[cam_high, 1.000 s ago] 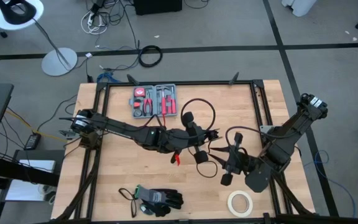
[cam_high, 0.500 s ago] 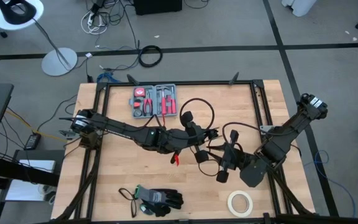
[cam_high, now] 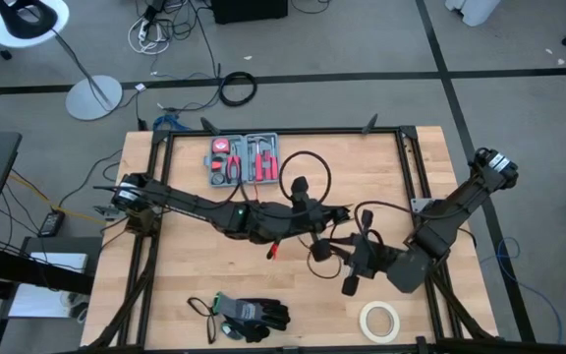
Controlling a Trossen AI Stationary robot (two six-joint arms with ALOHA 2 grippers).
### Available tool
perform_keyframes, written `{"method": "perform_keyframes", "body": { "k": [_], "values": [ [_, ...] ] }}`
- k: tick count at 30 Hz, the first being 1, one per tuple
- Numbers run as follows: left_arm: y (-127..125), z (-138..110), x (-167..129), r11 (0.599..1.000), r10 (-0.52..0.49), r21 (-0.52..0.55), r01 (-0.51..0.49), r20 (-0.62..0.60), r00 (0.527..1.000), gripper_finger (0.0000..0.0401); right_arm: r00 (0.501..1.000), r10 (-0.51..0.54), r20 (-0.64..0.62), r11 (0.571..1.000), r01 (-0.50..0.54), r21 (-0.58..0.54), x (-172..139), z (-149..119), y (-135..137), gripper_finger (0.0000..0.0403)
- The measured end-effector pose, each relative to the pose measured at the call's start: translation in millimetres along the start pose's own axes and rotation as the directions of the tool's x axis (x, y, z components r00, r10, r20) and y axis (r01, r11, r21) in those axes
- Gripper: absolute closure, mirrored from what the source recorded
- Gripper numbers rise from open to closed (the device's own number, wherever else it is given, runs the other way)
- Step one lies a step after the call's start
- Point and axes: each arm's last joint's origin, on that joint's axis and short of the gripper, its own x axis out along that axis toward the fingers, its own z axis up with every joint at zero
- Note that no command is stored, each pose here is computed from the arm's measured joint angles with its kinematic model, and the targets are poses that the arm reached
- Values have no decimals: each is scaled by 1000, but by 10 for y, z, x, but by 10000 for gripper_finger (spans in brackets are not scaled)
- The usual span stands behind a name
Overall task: Coil cords
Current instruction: Coil the black wire cable into the black spool
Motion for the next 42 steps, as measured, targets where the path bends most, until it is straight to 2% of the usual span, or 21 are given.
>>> {"method": "perform_keyframes", "body": {
  "k": [5,10,14,18,21,25,29,36,42],
  "values": [
    [-21,25,-9,1000,-15,-18,16,26,1000,401,999,-52,5,999,52,-12,98,-66,-37,399],
    [-33,28,-13,999,-17,-40,18,32,999,401,984,-180,-5,983,180,-33,130,-128,-80,399],
    [-47,40,-21,998,-26,-50,28,43,999,401,978,-210,10,977,210,-45,138,-95,-91,399],
    [-45,63,-37,998,-33,-53,36,48,998,401,988,-152,30,987,154,-50,158,-51,-92,399],
    [-55,59,-39,998,-41,-51,44,47,998,401,999,-24,25,998,25,-57,219,-60,-93,399],
    [-60,59,-40,997,-43,-64,46,51,998,401,998,59,21,996,-58,-70,245,-60,-103,399],
    [-95,55,-58,997,-51,-54,54,51,997,401,999,40,19,996,-39,-76,226,-66,-84,390],
    [-114,87,-54,993,-81,-73,88,89,993,401,998,48,-41,994,-52,-98,177,-171,-27,321],
    [-119,93,-56,992,-94,-74,101,95,991,401,997,55,-47,994,-59,-94,108,-189,11,321]
  ]
}}
